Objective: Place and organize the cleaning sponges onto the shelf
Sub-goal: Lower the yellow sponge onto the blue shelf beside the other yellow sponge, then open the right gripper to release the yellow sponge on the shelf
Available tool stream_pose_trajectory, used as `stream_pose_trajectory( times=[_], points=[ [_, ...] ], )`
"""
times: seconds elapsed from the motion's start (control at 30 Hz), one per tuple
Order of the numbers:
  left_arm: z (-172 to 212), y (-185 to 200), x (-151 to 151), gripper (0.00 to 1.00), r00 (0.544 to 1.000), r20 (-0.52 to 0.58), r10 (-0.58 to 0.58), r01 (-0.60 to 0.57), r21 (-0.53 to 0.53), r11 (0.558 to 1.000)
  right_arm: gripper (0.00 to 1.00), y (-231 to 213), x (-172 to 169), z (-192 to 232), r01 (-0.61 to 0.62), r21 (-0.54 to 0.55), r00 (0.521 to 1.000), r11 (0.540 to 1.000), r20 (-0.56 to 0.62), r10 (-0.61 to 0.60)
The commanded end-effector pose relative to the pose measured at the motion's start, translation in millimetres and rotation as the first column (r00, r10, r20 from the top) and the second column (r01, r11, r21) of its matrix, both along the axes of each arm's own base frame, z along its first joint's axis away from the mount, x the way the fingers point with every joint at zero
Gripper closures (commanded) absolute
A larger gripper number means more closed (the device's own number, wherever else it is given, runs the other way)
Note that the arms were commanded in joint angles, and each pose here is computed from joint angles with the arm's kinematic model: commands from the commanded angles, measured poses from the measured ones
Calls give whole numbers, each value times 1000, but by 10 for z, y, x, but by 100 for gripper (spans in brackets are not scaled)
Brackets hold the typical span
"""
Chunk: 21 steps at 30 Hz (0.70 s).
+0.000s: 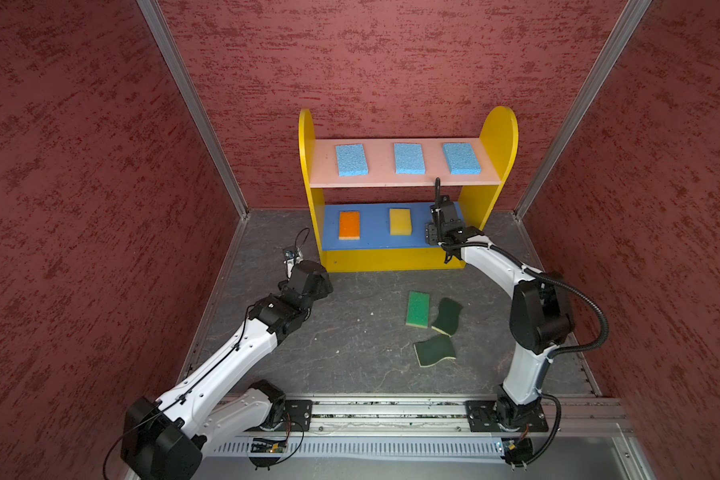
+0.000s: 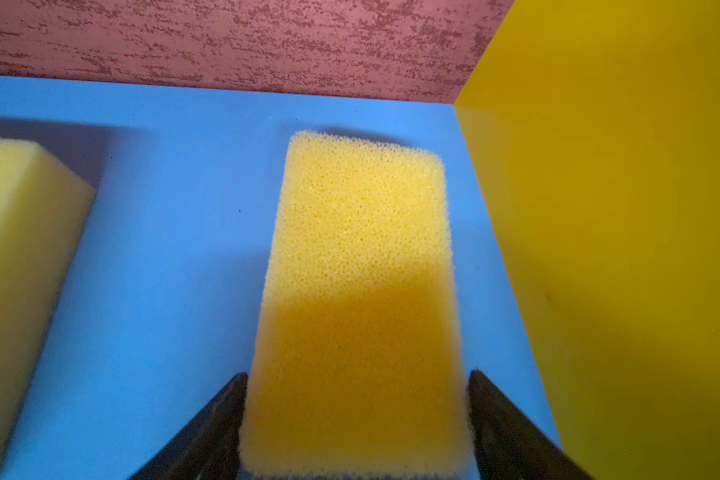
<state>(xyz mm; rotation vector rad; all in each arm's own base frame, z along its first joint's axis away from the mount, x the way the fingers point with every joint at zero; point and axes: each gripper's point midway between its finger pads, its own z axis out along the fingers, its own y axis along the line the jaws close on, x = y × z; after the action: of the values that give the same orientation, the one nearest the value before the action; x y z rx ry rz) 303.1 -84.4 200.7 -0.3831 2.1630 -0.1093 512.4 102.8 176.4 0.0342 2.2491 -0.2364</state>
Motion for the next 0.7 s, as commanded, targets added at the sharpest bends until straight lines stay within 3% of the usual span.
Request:
stream_pose_trajectory(
  times=[0.0,0.3,0.5,0.67],
  points=[
    [68,18,10,15,1000,19,12,-12,-11,1000,18,-154,17,-123,28,-45,998,999,-47,-30],
    [80,1,26,15,1000,20,9,-8,-15,1000,21,-183,9,-115,22,-70,998,997,-51,-26],
    [87,-20,38,15,1000,20,3,-3,-21,1000,14,-213,-19,-156,17,-88,997,996,-72,-23],
    [92,-24,38,15,1000,19,3,-3,-25,1000,13,-247,-29,-175,19,-103,997,994,-77,-27]
  ],
)
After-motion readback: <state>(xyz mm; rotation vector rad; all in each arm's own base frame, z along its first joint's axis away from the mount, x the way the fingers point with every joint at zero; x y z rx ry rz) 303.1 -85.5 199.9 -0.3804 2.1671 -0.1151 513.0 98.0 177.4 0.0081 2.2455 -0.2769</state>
